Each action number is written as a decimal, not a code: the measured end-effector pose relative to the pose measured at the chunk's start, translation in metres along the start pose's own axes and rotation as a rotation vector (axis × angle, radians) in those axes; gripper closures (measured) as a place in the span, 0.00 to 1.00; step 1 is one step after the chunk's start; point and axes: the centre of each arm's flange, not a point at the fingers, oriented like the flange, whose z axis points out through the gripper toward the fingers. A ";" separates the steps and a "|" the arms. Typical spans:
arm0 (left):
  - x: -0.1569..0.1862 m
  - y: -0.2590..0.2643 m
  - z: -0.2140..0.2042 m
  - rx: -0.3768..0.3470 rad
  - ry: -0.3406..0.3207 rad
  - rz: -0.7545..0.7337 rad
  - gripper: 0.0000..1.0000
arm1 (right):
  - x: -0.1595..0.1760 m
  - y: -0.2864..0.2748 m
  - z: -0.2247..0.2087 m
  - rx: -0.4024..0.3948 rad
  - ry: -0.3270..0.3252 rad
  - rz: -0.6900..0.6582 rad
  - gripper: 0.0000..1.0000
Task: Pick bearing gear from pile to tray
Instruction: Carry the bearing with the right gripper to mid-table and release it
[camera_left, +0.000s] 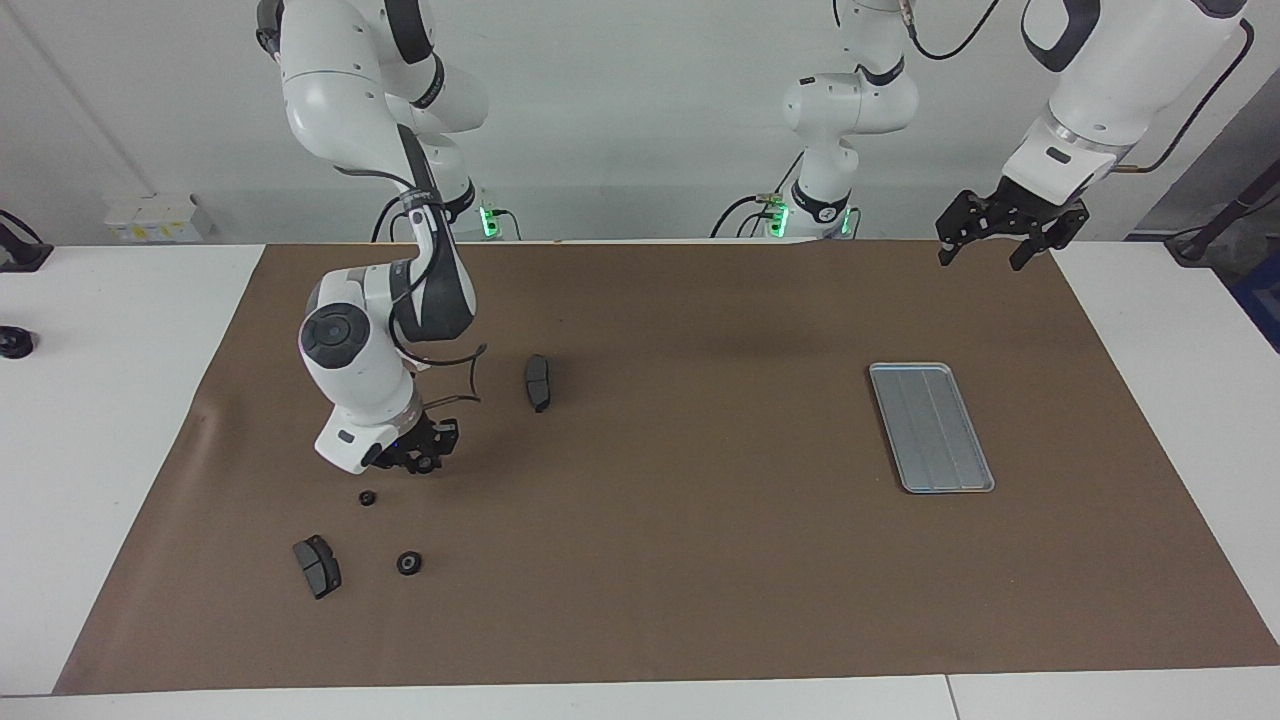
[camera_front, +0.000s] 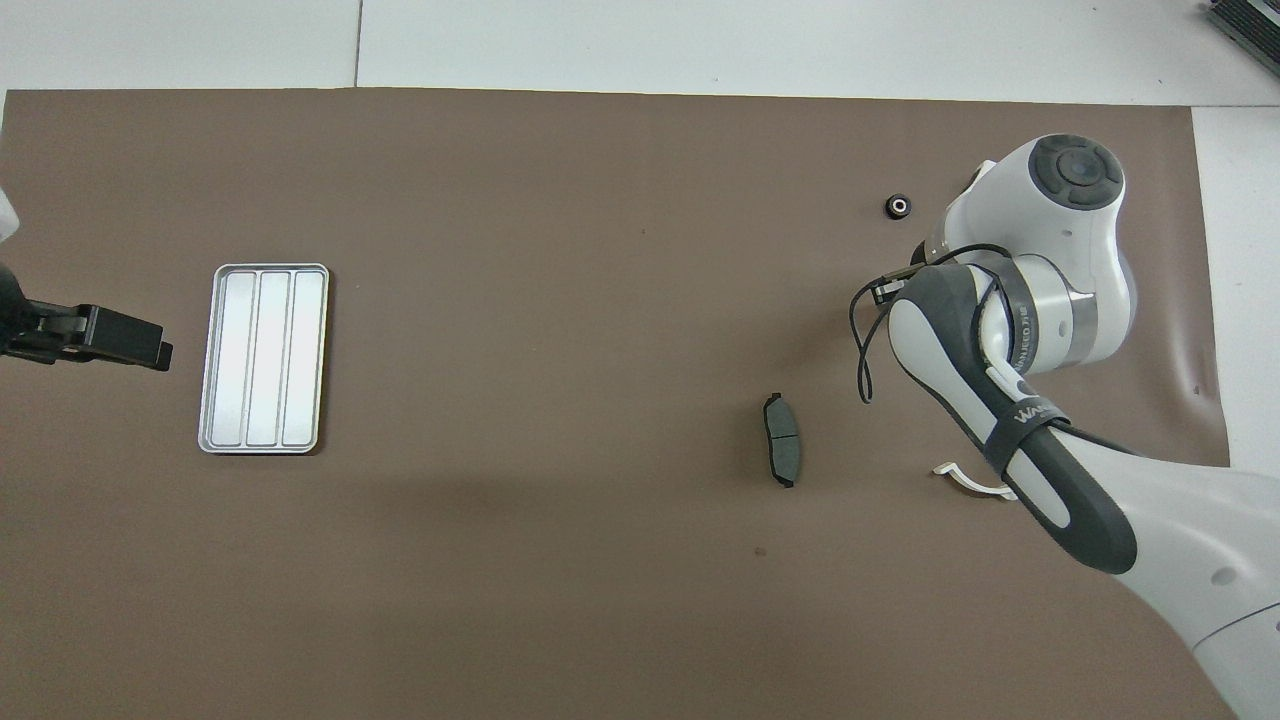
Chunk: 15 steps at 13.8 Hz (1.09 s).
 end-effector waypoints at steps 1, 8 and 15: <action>0.000 0.000 0.000 0.000 0.000 0.000 0.00 | 0.005 -0.021 -0.010 -0.002 0.012 0.012 0.65; 0.000 0.000 0.000 0.000 0.000 0.000 0.00 | 0.007 -0.198 -0.039 0.021 0.093 0.098 0.65; 0.000 0.000 0.000 0.000 0.000 0.000 0.00 | -0.014 -0.349 -0.009 0.094 0.176 0.106 0.65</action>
